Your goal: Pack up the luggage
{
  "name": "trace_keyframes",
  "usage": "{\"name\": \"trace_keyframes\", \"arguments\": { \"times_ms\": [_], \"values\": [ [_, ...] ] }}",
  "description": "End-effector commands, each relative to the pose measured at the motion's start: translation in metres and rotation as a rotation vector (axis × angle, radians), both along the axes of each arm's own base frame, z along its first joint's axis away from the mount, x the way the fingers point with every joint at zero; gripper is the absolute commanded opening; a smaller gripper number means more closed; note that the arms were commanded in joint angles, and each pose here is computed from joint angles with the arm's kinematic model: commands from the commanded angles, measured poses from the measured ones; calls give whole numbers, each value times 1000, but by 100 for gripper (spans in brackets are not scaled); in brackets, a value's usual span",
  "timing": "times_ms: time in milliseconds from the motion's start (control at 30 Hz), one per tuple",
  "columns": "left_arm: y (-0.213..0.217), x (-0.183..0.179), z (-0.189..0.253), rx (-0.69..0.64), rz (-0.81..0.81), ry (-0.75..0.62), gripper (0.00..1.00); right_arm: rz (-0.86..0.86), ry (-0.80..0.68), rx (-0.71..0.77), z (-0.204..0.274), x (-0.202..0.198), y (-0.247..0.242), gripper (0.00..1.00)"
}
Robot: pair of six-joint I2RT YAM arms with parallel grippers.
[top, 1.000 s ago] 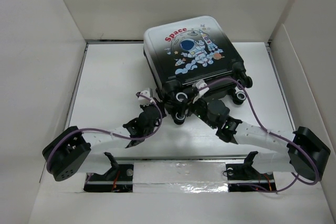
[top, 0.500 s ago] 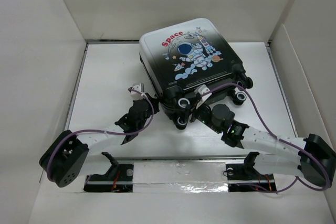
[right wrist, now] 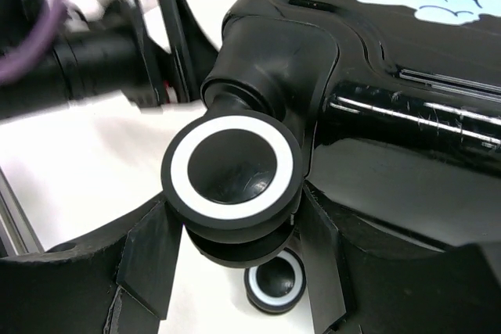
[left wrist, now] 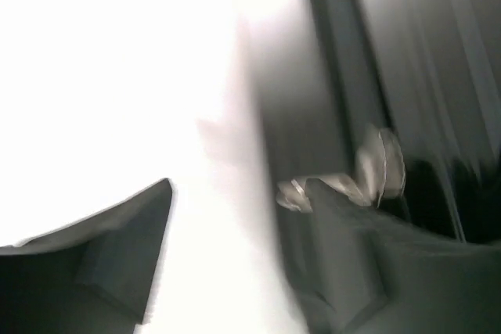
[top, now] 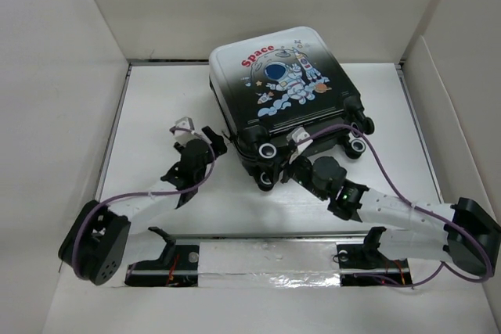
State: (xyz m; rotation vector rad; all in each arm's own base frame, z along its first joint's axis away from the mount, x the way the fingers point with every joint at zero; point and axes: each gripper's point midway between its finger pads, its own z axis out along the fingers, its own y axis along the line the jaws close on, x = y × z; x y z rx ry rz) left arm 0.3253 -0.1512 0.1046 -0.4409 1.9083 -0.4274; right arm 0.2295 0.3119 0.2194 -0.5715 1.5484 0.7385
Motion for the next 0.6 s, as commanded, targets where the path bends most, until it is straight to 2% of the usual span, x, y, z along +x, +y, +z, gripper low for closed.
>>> {"name": "trace_keyframes", "arguments": {
  "times_ms": [0,67,100,133,167,200,267,300,333,367,400,433,533,567],
  "values": [
    [51,8,57,-76,241,-149,74,80,-92,175,70,-10,30,0],
    [54,-4,63,-105,235,-148,75,110,-103,180,76,-14,41,0],
    [54,-12,85,-170,216,-201,78,129,-109,182,81,-18,52,0],
    [54,-18,92,-192,198,-213,83,142,-119,178,85,-21,58,0],
    [54,-25,98,-207,182,-221,84,152,-123,175,87,-23,64,0],
    [54,-35,119,-261,151,-278,95,170,-129,180,94,-25,75,0],
    [53,-46,130,-287,113,-293,99,213,-137,167,97,-39,93,5],
    [51,-55,149,-325,78,-332,99,213,-134,161,98,-42,99,13],
    [50,-59,151,-329,62,-325,99,192,-124,141,99,-44,108,39],
    [49,-63,160,-336,41,-342,99,179,-119,120,98,-45,111,57],
    [46,-69,169,-347,3,-356,99,163,-119,99,99,-45,113,88],
    [45,-74,184,-348,-20,-379,99,121,-110,51,98,-40,111,100],
    [43,-86,208,-341,-73,-391,99,48,-126,-48,98,-38,93,100],
    [44,-90,207,-319,-82,-373,99,29,-145,-20,118,-40,76,100]
  ]
}}
